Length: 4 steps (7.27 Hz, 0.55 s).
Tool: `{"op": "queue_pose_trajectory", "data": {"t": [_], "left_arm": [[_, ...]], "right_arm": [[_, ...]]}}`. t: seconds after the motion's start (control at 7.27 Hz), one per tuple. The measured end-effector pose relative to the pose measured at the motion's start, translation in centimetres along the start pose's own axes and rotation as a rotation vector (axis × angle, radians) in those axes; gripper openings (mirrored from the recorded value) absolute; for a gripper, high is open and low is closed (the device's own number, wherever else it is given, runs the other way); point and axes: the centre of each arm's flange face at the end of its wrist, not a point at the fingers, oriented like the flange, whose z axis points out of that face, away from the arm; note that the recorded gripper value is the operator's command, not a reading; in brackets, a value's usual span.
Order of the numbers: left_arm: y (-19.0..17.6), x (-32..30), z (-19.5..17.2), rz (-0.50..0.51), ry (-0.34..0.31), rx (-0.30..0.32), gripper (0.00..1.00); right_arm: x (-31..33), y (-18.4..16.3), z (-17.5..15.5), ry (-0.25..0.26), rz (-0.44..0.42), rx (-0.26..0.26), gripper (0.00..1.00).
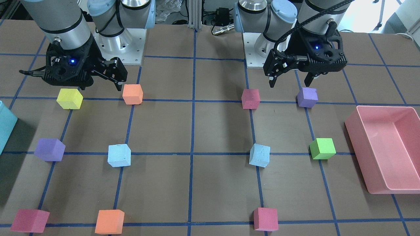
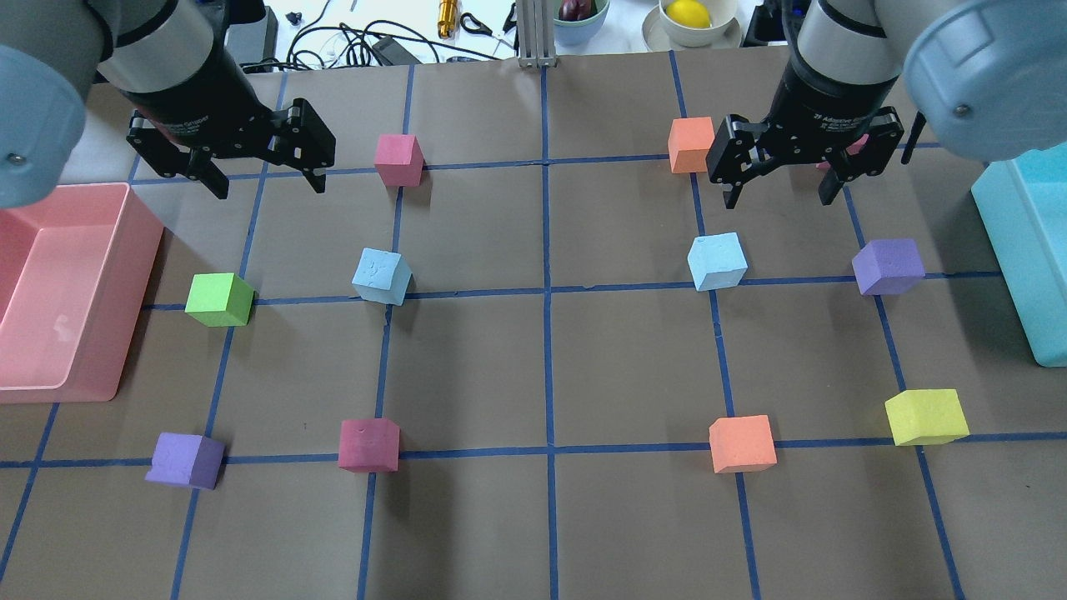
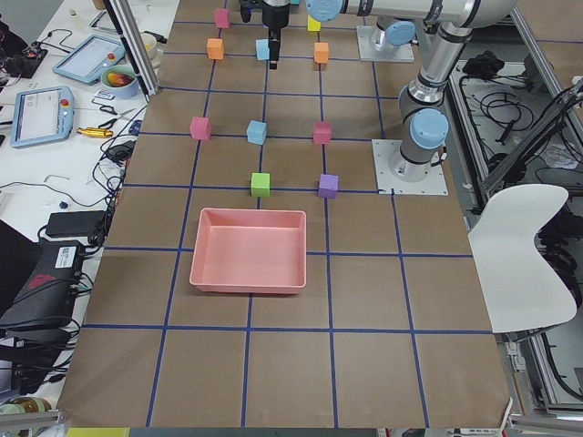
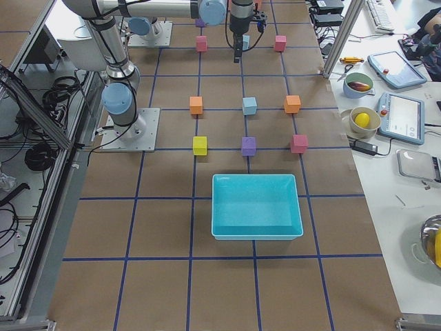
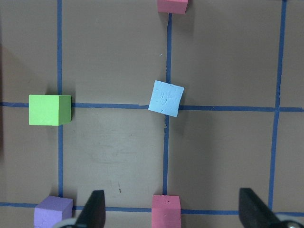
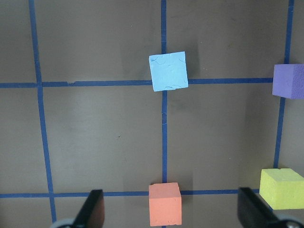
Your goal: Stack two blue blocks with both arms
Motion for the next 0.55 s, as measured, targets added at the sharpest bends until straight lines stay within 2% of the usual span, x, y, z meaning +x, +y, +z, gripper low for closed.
{"op": "queue_pose_trajectory", "data": {"t": [0.55], "left_arm": [[0.0, 0.01, 0.0, -0.001, 0.001, 0.0, 1.0]], "right_arm": [[0.07, -0.04, 0.14, 0.004, 0.0, -0.002, 1.0]]}}
